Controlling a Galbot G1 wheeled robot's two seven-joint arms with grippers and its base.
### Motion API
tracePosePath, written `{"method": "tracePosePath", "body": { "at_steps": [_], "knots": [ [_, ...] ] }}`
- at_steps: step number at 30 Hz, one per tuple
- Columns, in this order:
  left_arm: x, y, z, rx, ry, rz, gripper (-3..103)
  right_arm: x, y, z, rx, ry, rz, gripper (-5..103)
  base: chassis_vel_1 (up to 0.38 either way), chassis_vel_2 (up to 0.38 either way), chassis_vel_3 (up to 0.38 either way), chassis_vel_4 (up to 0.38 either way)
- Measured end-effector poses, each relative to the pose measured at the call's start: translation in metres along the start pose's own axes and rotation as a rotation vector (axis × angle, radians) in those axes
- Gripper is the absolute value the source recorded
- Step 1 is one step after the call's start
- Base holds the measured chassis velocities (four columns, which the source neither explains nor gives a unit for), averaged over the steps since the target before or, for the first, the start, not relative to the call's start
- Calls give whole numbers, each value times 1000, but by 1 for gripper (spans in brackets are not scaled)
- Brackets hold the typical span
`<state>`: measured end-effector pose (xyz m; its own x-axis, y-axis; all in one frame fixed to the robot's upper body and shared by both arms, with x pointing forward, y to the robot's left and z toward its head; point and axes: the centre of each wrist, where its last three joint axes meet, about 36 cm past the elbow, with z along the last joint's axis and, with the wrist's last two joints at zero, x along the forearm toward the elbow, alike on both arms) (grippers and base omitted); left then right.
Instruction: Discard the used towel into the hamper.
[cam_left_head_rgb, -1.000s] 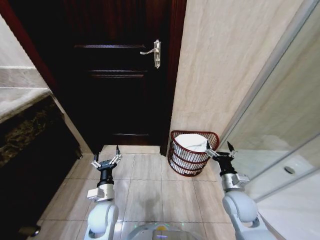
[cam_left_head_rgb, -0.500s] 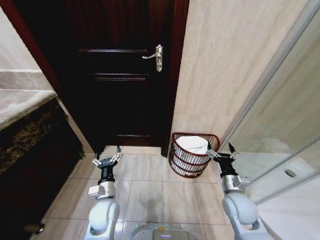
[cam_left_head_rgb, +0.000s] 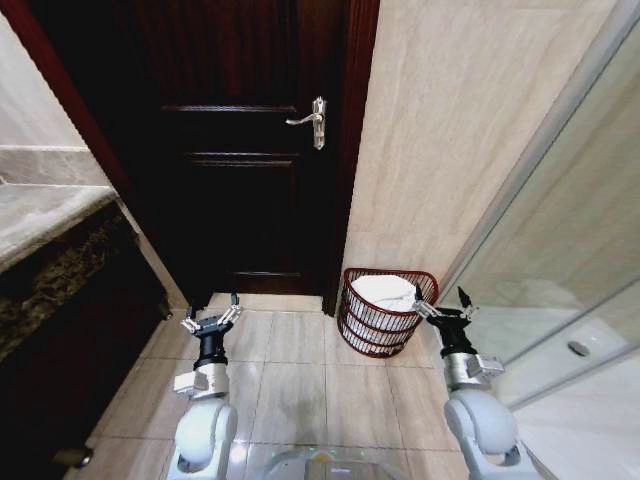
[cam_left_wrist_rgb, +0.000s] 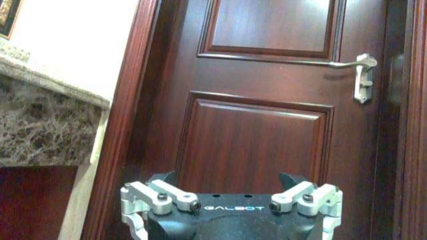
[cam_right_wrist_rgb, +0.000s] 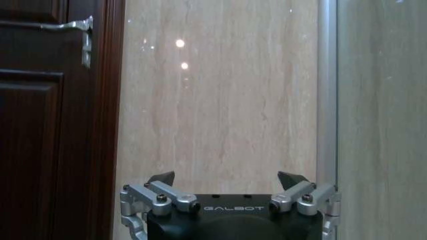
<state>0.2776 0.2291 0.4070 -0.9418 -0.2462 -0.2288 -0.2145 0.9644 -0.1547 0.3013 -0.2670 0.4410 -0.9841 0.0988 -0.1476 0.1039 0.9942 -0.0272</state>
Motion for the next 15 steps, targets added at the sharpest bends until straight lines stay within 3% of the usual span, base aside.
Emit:
{"method": "tracePosePath", "body": {
  "at_steps": [8,15],
  "knots": [
    [-1,1,-3,-11,-4,33,100,6,2,-1,5,4,56,100,0,0,0,0],
    [7,10,-5,-45,23,104,100,11,6,3,21,15,131,100,0,0,0,0]
  ]
}}
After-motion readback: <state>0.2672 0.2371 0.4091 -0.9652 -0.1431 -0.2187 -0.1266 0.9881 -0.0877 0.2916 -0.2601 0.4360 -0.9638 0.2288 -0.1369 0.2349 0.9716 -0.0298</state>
